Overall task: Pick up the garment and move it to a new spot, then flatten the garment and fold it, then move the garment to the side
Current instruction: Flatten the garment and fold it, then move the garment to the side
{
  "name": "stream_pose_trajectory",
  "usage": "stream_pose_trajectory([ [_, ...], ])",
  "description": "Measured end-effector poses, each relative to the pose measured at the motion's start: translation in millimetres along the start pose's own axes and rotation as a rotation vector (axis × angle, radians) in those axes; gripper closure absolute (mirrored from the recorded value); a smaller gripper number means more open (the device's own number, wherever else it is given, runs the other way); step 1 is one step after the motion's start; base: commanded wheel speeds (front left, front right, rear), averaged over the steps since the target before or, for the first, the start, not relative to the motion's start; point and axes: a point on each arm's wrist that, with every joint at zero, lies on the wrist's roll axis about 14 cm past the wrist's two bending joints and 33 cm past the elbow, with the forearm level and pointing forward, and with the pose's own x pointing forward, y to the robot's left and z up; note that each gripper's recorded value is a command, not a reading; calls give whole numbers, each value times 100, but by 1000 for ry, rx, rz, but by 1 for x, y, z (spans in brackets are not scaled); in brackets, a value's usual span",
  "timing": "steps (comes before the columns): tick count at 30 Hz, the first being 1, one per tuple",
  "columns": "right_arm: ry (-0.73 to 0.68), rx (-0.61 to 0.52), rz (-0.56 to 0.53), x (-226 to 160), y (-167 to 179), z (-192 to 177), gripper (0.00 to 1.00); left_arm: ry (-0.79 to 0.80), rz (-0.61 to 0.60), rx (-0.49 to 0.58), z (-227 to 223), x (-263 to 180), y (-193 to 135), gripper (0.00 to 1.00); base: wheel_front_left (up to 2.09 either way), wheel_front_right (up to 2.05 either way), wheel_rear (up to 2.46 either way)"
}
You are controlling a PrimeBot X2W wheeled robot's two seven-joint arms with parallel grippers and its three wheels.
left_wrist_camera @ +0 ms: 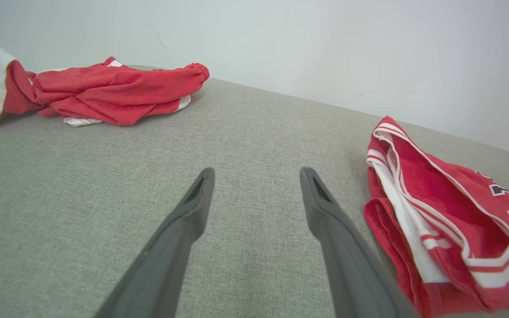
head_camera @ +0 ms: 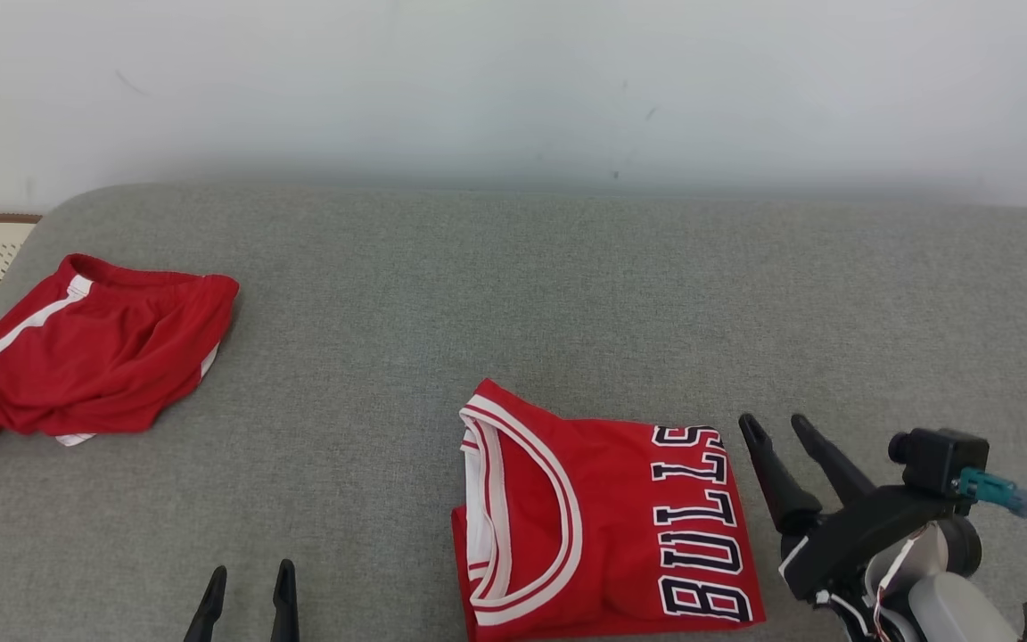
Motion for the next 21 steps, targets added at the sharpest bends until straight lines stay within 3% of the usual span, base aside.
stream_pose_trajectory([
  [21,294,70,-88,-4,-16,-86,0,18,7,11,-6,2,2,0,0,0,0],
])
